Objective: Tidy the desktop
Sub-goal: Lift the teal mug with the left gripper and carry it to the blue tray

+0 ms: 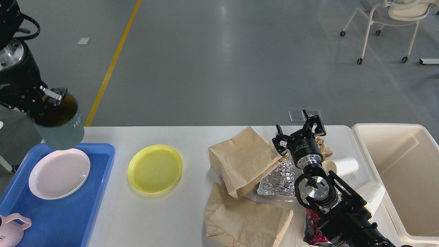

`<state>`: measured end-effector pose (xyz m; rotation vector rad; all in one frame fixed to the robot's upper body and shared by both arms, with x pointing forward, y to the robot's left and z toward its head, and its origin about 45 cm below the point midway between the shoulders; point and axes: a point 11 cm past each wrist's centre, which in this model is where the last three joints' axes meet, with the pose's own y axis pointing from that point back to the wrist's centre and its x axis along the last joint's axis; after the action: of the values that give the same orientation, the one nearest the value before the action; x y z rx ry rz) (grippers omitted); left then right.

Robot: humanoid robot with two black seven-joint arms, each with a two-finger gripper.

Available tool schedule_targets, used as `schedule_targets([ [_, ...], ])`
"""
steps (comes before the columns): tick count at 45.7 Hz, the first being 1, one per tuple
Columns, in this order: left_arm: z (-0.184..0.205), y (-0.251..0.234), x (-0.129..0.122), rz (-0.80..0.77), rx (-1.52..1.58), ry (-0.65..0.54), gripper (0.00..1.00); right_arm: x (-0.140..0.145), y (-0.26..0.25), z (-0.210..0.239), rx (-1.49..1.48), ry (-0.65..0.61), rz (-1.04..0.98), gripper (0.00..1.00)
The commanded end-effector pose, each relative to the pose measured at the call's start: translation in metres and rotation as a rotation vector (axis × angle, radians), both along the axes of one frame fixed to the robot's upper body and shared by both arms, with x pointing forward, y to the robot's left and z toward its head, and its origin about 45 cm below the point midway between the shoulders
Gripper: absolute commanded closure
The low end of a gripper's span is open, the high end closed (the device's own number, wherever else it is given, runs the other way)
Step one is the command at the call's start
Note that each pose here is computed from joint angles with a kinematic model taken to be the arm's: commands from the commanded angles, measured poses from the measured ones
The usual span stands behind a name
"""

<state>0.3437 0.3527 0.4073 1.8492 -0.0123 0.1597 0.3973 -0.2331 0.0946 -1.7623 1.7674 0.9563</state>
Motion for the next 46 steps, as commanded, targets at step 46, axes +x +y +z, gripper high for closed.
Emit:
schedule_targets([
  [46,-0.234,0.079,-0.097,0.256,0.068,0.155,1.00,0.000,0.000,0.000,0.000,0.001,0.000,0.00],
])
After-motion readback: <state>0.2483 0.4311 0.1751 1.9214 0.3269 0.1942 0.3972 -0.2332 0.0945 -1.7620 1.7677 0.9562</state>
